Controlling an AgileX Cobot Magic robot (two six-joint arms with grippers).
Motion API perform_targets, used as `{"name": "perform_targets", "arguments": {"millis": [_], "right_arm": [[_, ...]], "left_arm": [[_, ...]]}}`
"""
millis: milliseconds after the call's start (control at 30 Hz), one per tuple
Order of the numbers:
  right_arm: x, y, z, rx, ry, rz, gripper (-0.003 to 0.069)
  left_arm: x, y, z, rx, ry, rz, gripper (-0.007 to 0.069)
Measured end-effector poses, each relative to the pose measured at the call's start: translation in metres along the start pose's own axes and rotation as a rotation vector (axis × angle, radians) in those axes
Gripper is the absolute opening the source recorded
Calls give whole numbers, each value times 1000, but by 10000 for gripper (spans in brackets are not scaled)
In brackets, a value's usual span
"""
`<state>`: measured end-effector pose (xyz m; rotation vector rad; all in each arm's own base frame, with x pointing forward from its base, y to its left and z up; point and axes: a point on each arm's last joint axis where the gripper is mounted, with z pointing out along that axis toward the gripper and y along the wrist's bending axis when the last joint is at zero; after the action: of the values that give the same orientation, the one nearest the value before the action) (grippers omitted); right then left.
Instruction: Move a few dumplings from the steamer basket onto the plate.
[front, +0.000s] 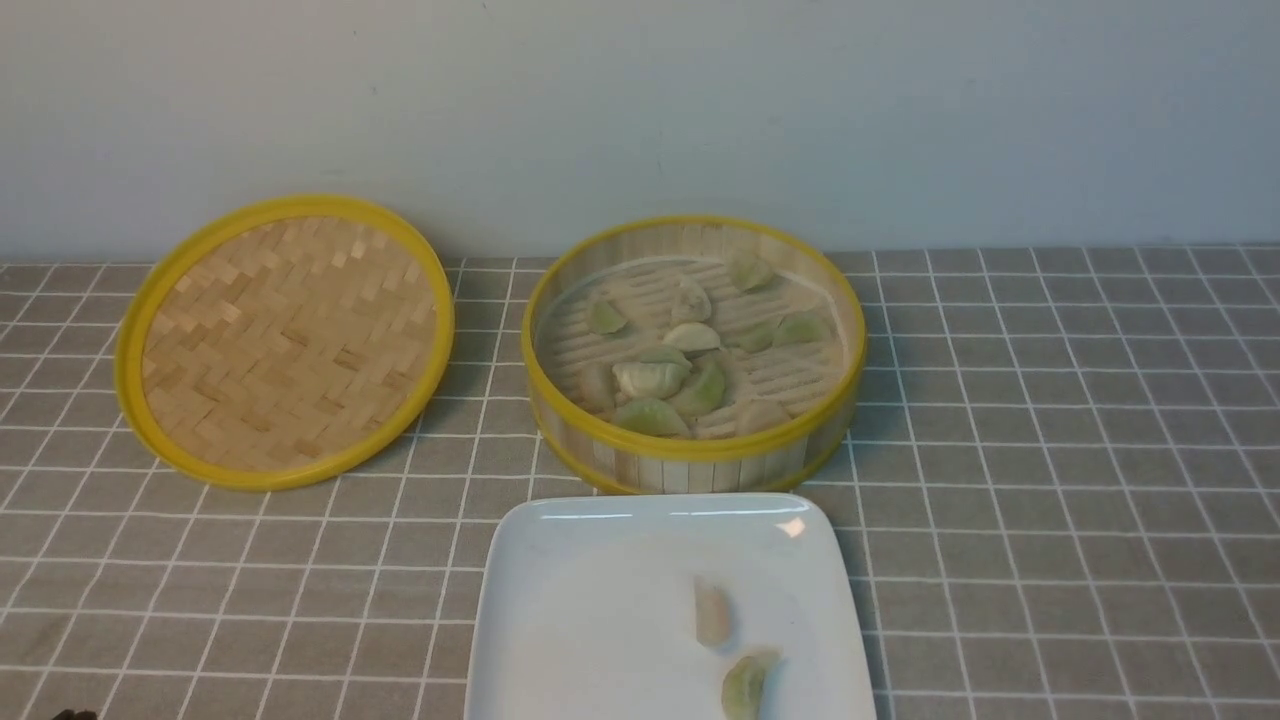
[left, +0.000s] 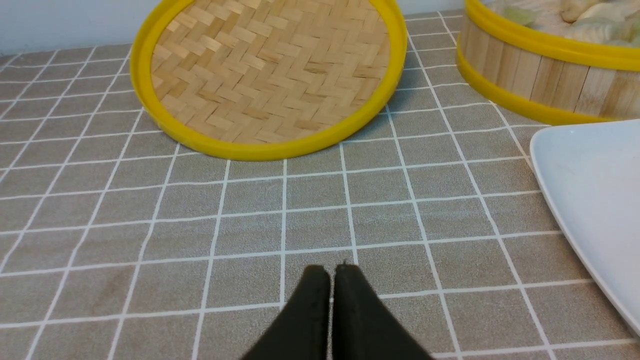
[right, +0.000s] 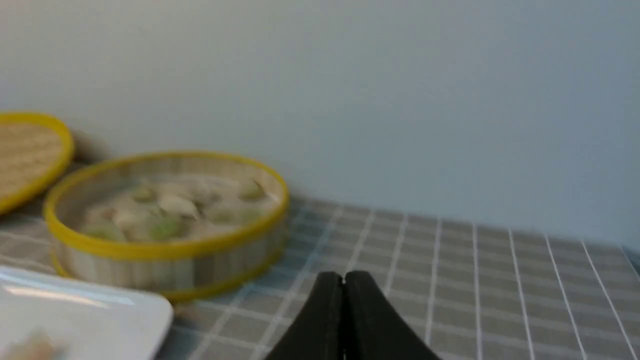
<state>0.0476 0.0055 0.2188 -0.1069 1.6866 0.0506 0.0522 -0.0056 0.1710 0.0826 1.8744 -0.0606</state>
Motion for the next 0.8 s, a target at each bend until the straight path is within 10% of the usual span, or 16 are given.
{"name": "perform_targets", "arguments": {"millis": [800], "right_arm": [[37,-6,10,115,92,19,-15]], "left_arm": [[0,0,0,0,0,0,-5]]}}
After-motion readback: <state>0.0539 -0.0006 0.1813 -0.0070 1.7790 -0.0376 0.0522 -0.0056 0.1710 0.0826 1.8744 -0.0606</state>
